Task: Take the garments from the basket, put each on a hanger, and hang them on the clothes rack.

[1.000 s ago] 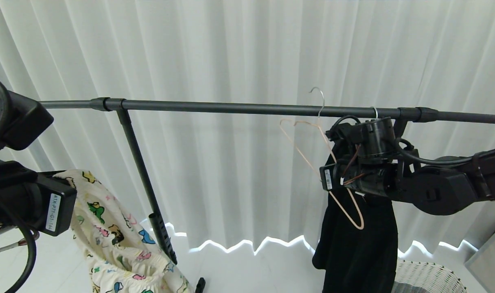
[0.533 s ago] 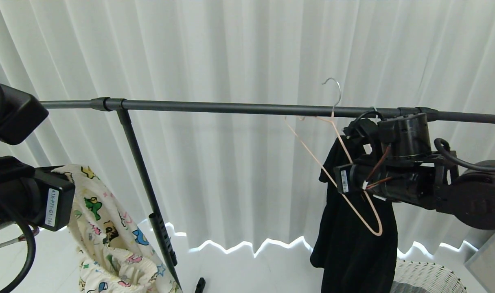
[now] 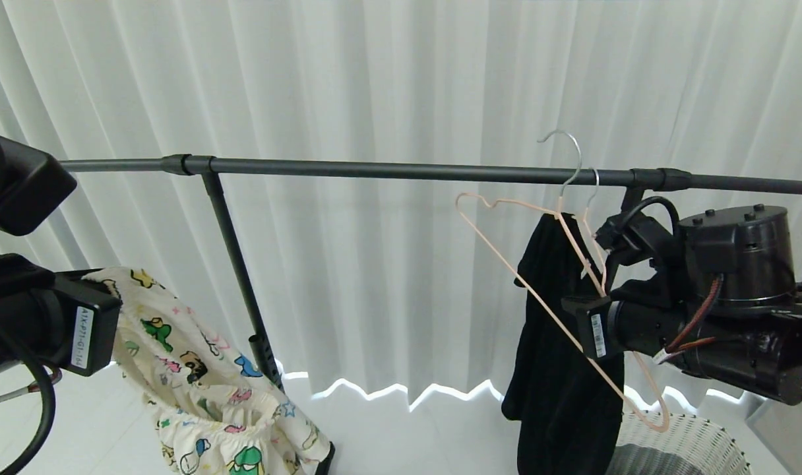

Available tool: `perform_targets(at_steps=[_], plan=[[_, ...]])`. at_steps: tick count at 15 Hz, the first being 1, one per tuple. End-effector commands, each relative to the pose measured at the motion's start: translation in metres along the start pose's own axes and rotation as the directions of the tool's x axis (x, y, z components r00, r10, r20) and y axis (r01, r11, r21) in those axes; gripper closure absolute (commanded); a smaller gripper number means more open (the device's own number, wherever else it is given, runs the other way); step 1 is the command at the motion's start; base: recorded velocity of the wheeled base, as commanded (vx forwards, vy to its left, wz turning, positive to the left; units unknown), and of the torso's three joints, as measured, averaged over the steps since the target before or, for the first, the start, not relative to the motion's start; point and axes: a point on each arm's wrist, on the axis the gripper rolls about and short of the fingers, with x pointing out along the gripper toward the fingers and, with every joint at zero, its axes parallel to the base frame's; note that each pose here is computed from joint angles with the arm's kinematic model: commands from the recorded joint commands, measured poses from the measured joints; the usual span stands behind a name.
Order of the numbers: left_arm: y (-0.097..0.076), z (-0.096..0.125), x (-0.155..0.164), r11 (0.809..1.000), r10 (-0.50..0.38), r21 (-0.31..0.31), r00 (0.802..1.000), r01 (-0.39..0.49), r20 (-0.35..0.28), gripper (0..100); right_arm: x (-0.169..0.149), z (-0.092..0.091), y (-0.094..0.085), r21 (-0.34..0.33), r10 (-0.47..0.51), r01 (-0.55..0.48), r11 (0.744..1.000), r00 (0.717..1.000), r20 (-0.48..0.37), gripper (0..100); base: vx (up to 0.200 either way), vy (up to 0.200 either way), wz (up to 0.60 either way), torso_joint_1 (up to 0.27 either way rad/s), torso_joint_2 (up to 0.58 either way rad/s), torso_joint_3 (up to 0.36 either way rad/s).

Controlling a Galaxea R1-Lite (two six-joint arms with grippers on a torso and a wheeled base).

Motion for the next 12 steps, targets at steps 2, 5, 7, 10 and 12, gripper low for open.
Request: perform_targets(at_steps=[2, 5, 7, 10, 12], plan=[[0.000, 0.000, 0.000, 1.000, 0.001, 0.000, 1.000, -0.001, 0.000, 100, -0.009, 0.001, 0.003, -0.003, 0.017, -0.017, 1.000, 1.000, 0.018, 100, -0.200, 0.000, 0.00, -0.010, 0.00, 0.007], [0.001, 0.000, -0.001, 1.000, 0.001, -0.002, 1.000, -0.001, 0.004, 100, -0.010, -0.001, 0.006, -0.011, 0.030, -0.030, 0.999, 0.999, 0.012, 100, -0.200, 0.000, 0.00, 0.004, 0.01, 0.005], [0.000, 0.000, -0.001, 1.000, 0.000, -0.001, 1.000, 0.000, 0.004, 100, -0.012, -0.002, 0.008, -0.014, 0.043, -0.043, 0.999, 0.999, 0.012, 100, -0.200, 0.000, 0.00, 0.002, 0.00, 0.002], [0.000, 0.000, -0.001, 1.000, -0.003, 0.002, 1.000, 0.003, 0.001, 100, -0.019, -0.008, 0.010, -0.023, 0.062, -0.062, 0.998, 0.998, 0.006, 100, -0.200, 0.000, 0.00, 0.004, 0.00, 0.005], [-0.003, -0.002, 0.000, 1.000, -0.018, 0.012, 1.000, 0.018, -0.005, 100, -0.030, -0.020, 0.016, -0.043, 0.106, -0.106, 0.993, 0.994, -0.016, 100, -0.200, 0.000, 0.00, 0.000, 0.00, 0.002]])
